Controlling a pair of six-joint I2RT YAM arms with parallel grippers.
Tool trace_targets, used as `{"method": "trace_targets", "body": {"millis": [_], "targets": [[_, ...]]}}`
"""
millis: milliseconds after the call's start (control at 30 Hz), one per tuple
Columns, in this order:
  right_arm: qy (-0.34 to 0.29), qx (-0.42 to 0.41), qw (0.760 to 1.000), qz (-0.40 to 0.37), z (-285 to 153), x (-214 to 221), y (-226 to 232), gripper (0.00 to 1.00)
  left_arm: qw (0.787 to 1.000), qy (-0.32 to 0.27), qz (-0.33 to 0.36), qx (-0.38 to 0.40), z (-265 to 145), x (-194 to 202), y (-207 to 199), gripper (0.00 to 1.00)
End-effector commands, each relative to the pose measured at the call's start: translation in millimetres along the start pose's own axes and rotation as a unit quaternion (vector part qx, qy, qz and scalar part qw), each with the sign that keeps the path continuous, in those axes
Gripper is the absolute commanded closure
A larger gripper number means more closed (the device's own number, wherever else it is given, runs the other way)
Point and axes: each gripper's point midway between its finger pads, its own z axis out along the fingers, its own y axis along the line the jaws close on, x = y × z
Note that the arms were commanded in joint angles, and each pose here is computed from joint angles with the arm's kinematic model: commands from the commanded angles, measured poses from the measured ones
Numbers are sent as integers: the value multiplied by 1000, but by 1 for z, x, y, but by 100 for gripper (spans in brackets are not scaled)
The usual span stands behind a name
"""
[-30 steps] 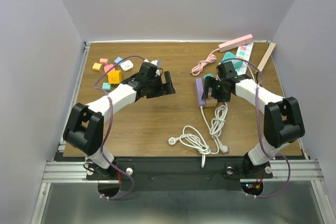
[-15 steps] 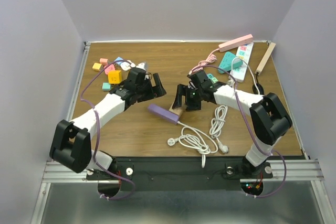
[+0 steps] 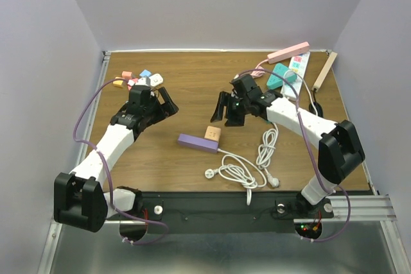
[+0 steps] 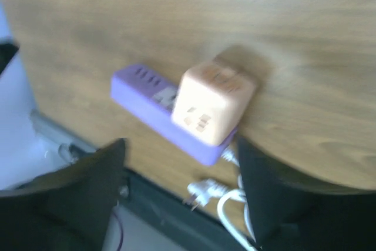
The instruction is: Pull the plug off the socket
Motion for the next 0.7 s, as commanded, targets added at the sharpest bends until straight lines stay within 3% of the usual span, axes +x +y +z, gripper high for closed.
{"method": "trace_targets", "body": {"millis": [0,33,100,133,433,667], "targets": [[97,-64,993,-17,-10,56,47,40,1000,-21,11,-6,-10,-14,6,1],[125,-75,989,-34,-10,77,57,63,1000,-23,11,-6,-10,-16,6,1],[152,-70,985,-44,-5,101,55,90,1000,-24,12,-10,-12,-18,9,1],[170,-68,982,-54,-4,117,55,99,1000,-26,12,-10,-12,-19,10,1],[215,45,974,-54,2,175,-31,99,1000,-23,16,-14,-15,-19,18,1],[164,127,976,-63,19,160,-65,100,1000,-20,18,-10,-14,-21,16,1]]}}
